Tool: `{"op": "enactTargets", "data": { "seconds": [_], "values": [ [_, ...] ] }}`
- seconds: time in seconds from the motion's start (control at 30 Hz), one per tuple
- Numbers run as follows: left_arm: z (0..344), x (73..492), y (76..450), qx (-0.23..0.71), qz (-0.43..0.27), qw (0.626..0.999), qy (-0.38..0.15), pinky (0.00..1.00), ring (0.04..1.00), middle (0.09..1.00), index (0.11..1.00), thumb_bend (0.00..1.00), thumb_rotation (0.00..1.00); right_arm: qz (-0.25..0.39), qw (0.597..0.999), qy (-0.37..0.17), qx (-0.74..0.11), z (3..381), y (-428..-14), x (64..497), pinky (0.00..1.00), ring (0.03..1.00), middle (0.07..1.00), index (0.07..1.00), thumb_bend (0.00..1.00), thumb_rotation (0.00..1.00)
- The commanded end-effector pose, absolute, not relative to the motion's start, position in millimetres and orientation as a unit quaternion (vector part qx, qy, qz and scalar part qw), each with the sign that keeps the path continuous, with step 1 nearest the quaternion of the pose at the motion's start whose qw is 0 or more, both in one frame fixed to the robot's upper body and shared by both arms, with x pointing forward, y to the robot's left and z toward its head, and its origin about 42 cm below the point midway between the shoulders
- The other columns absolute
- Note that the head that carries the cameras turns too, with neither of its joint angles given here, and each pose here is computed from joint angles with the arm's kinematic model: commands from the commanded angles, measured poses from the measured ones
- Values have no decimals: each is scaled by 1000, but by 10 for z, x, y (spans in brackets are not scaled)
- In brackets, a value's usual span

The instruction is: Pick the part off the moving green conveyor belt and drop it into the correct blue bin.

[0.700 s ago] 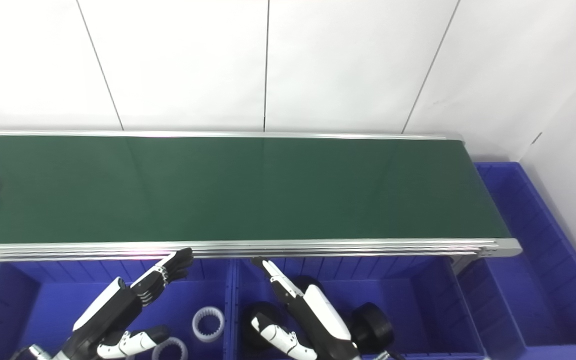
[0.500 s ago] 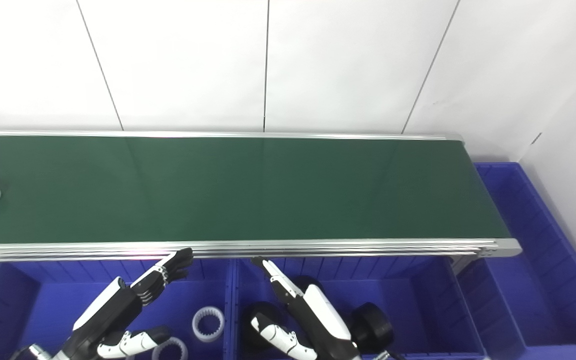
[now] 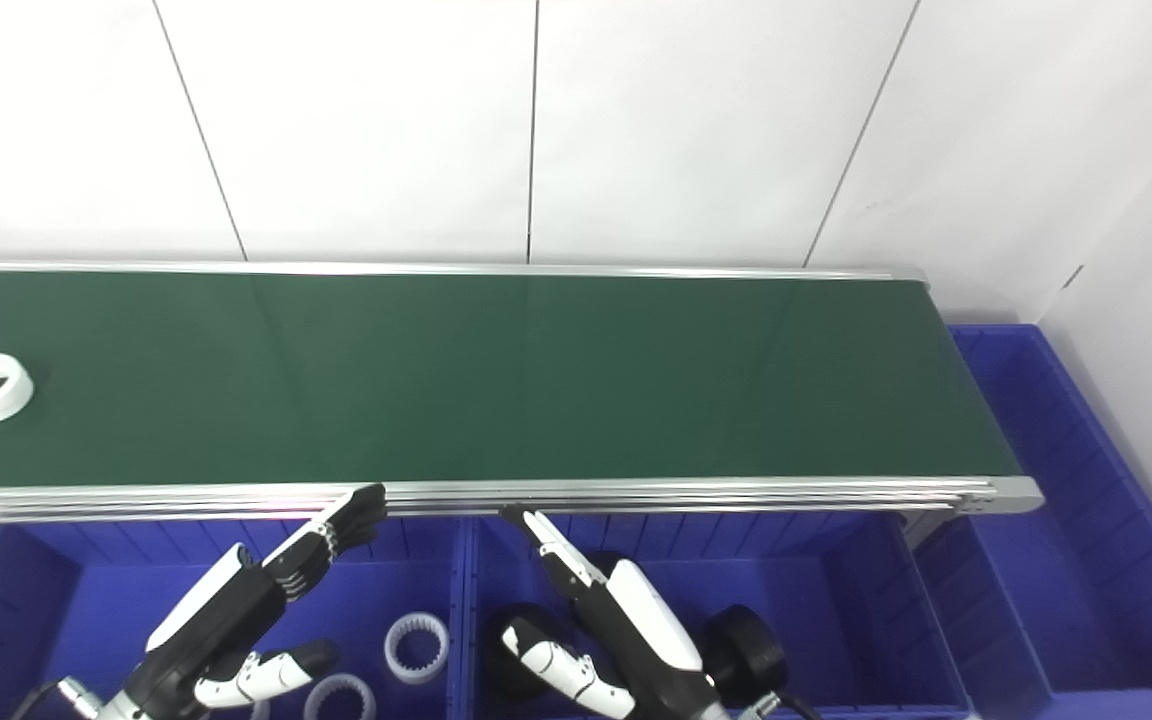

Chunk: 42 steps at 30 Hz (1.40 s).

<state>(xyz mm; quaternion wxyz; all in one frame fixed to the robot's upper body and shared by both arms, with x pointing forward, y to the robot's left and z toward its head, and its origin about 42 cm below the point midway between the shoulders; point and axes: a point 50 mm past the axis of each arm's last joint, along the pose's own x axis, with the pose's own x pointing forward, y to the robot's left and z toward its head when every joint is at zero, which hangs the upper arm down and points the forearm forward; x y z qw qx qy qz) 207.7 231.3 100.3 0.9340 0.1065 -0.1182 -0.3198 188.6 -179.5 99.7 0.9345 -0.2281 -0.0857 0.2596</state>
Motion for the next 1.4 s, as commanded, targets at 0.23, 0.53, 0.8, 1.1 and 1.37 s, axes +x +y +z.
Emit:
{"op": "enactTargets", "data": {
  "seconds": [0.23,0.53,0.8,1.1,1.37],
  "values": [
    [1114,2171,2307,105,-321,930,-142,948,974,983,962,359,622,251,936,-116,-220,1133,-1781,1938,924,972,997,984,412,1000],
    [1084,2144,2314,109,-319,932,-136,933,968,977,957,368,626,250,936,-114,-219,1101,-1784,1922,928,971,996,983,406,998],
    [813,2091,2079,137,-319,929,-127,898,943,958,942,391,581,247,939,-104,-216,818,-2057,1814,923,970,995,979,409,1000],
    [742,2144,1982,139,-313,932,-122,797,883,916,886,422,451,241,938,-106,-225,698,-2112,1889,853,939,970,943,356,958],
    [814,2195,2023,143,-308,931,-135,796,883,916,887,447,402,247,937,-109,-223,733,-2060,1938,866,945,970,945,350,952]
  ]
}}
